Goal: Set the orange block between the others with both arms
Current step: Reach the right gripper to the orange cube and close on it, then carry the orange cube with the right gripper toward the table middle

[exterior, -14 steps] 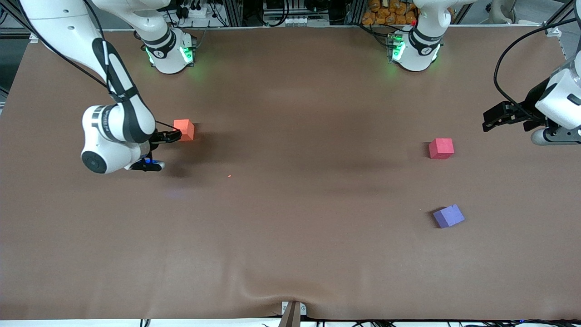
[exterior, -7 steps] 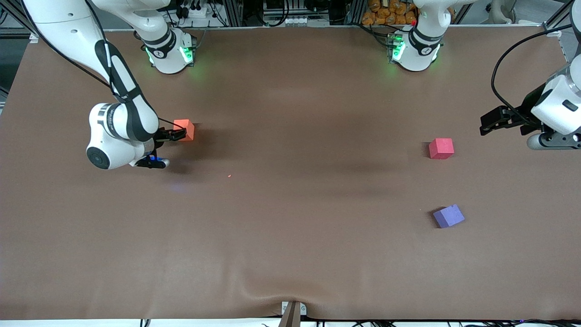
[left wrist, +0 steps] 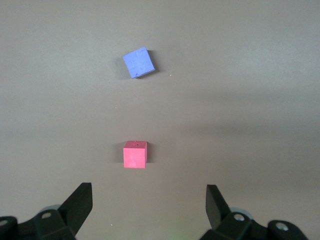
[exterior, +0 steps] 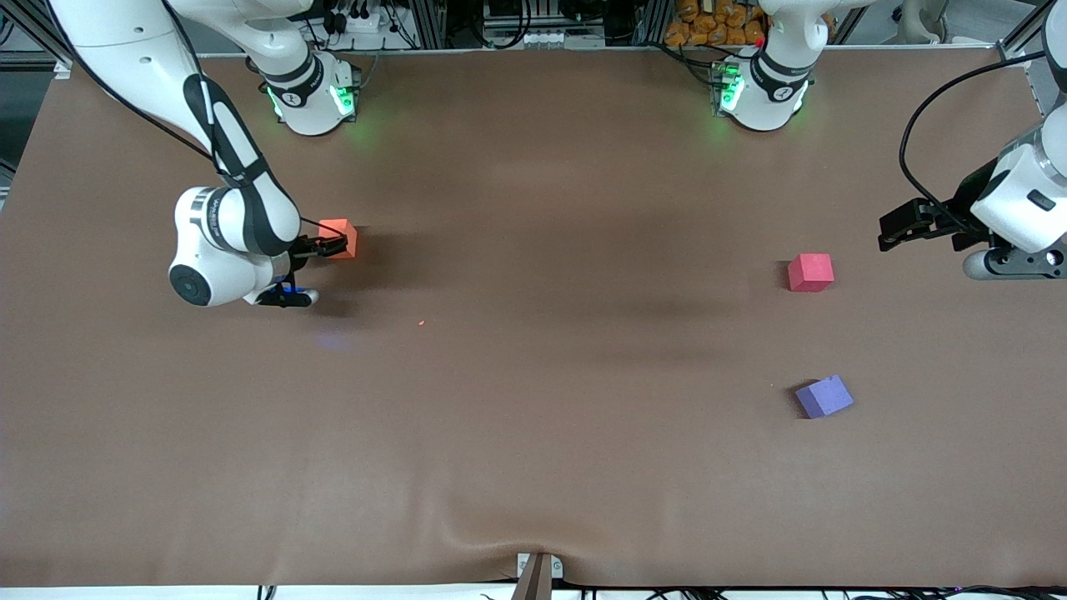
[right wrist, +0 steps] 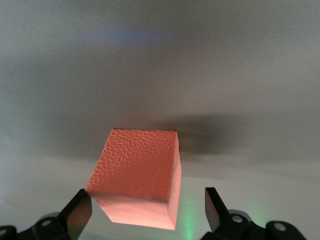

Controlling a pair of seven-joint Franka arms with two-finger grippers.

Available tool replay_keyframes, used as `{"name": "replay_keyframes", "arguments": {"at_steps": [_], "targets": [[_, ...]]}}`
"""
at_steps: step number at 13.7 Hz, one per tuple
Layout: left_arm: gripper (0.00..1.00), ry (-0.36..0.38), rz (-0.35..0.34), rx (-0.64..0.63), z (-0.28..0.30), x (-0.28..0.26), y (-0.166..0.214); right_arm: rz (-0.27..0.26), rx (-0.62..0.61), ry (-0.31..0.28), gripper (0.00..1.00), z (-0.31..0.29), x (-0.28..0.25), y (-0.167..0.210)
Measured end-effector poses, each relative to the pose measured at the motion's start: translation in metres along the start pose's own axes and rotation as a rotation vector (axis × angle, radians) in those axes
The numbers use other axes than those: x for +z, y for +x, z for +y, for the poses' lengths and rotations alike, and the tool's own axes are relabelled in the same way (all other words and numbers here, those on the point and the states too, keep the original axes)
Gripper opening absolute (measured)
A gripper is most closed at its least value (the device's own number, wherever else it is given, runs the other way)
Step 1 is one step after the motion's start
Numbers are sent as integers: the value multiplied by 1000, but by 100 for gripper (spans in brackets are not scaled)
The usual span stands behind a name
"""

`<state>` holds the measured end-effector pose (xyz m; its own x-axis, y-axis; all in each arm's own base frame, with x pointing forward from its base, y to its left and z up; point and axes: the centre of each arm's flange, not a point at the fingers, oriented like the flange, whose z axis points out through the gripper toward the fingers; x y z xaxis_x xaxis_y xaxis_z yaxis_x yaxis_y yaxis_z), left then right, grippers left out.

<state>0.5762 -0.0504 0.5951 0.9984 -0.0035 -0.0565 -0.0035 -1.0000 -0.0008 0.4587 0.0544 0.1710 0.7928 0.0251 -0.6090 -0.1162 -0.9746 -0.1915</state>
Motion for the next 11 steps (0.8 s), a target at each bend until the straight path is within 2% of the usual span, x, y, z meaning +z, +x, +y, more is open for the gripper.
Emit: {"name": "replay_keyframes", "arguments": {"at_steps": [5, 6, 7, 9, 11], "targets": [[100, -2, 13, -1, -1, 2, 3, -16, -18, 18, 100, 2, 9, -2], [100, -3, 15, -2, -1, 3, 4, -17, -36, 20, 93, 3, 10, -2], [100, -3, 17, -2, -1, 3, 4, -17, -48, 33, 81, 7, 9, -2], [100, -3, 18, -2, -1, 4, 4, -1, -63, 101, 58, 20, 5, 0], [100, -3, 17, -1, -1, 5, 4, 36, -82, 139, 55, 33, -6, 4]]}}
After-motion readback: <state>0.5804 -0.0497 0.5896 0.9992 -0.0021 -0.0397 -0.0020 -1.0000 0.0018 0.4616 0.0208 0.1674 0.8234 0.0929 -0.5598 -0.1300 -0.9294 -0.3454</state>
